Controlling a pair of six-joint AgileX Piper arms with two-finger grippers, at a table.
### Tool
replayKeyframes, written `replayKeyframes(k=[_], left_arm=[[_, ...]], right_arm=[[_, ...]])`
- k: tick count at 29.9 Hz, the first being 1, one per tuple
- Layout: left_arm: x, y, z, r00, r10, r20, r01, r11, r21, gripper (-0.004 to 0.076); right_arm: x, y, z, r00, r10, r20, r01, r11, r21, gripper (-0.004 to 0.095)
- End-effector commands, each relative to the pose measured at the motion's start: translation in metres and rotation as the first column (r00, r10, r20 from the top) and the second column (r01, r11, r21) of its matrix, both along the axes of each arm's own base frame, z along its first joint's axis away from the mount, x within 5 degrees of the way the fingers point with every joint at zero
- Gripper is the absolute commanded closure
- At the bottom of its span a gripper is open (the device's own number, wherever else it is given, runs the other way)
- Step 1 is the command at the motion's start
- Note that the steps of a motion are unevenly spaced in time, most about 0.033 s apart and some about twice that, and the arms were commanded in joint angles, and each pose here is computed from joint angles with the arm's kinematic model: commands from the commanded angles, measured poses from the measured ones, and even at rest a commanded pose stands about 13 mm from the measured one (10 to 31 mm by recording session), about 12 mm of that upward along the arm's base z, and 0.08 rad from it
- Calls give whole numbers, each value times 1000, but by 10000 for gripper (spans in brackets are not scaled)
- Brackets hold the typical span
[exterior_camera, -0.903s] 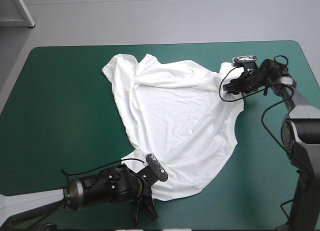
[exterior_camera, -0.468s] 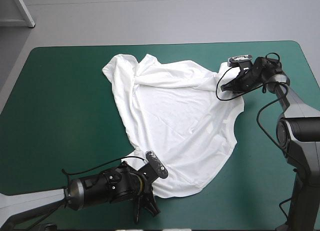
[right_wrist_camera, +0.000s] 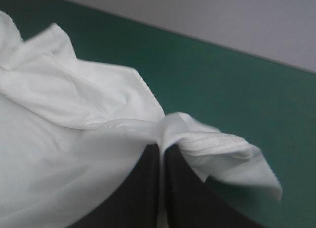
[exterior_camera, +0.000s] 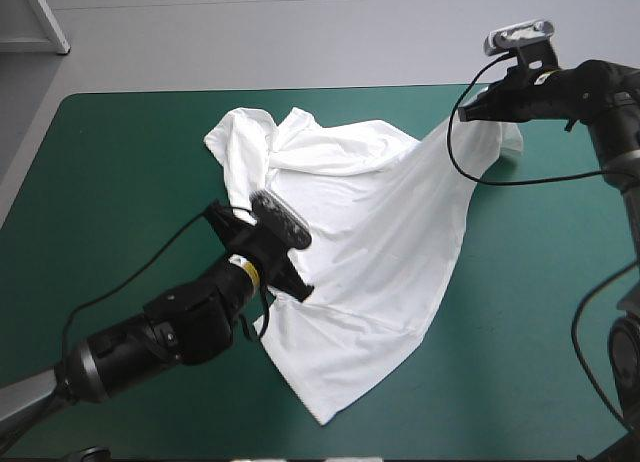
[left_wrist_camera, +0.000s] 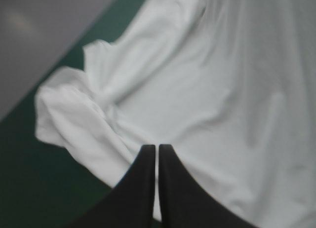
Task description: Fold the cloth
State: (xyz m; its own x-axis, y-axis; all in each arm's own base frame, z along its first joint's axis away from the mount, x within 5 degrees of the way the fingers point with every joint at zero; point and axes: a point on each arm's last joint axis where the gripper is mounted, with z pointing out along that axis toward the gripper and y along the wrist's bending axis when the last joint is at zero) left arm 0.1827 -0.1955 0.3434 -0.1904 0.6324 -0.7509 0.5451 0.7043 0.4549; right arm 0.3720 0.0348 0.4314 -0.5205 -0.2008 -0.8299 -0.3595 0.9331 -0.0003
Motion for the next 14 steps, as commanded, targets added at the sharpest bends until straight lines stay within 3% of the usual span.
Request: replayKeyframes(k=[1, 8, 14], left_arm=[[18, 16, 65, 974, -19, 225, 39, 995, -87, 705], [64, 72, 164, 875, 155, 458, -90, 983, -160, 702], [54, 118, 246, 771, 250, 586, -98, 956, -278, 689]], right_arm=[[-53, 2, 75, 967, 18, 256, -30, 999, 42, 921], [-130, 3, 144, 872, 42, 487, -71, 997, 42, 921], [-190, 3, 191, 757, 44, 652, -98, 994, 47, 922]])
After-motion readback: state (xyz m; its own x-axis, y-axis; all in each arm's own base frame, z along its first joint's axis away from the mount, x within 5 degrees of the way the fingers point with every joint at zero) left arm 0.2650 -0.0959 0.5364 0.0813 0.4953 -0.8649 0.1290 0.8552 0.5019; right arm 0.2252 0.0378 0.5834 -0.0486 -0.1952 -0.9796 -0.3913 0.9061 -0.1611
